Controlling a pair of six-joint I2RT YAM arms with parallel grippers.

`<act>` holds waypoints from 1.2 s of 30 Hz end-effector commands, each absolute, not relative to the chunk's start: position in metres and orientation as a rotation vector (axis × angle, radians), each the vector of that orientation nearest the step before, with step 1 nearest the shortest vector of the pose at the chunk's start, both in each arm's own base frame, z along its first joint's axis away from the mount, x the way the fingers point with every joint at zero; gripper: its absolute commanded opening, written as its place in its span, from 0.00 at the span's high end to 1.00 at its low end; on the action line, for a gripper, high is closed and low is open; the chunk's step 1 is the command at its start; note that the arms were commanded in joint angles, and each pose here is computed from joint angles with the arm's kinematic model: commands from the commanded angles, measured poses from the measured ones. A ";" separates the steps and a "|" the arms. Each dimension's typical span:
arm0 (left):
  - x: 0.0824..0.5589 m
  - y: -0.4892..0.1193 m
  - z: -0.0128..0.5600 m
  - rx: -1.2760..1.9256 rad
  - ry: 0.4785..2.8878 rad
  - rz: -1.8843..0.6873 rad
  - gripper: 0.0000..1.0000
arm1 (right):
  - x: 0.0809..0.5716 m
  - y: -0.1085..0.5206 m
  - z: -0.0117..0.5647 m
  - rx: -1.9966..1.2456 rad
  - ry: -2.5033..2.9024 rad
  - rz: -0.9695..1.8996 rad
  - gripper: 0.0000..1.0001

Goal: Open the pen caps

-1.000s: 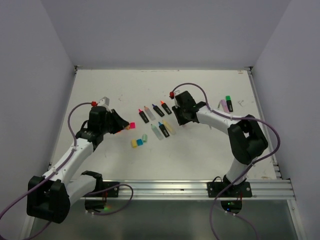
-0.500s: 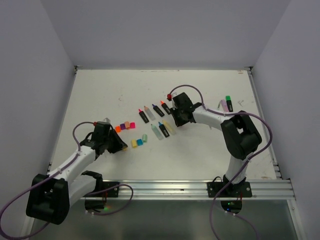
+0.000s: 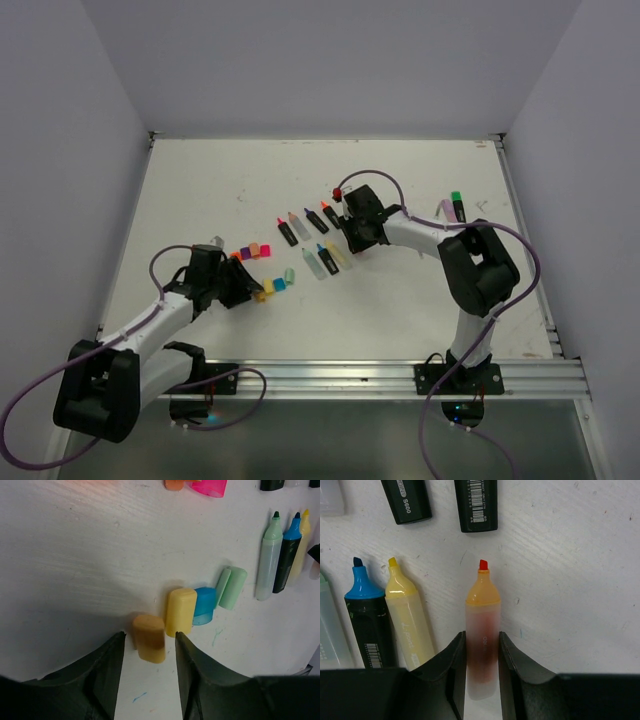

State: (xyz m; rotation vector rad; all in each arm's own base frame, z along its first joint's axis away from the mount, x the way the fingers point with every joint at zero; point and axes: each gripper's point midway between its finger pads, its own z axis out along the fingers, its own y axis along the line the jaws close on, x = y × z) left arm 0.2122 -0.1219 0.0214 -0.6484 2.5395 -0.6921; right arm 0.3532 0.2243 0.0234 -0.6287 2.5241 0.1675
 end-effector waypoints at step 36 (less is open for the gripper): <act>0.287 -0.176 0.195 -0.242 2.136 -0.861 0.21 | 0.431 -0.032 0.088 0.298 2.482 -0.265 0.51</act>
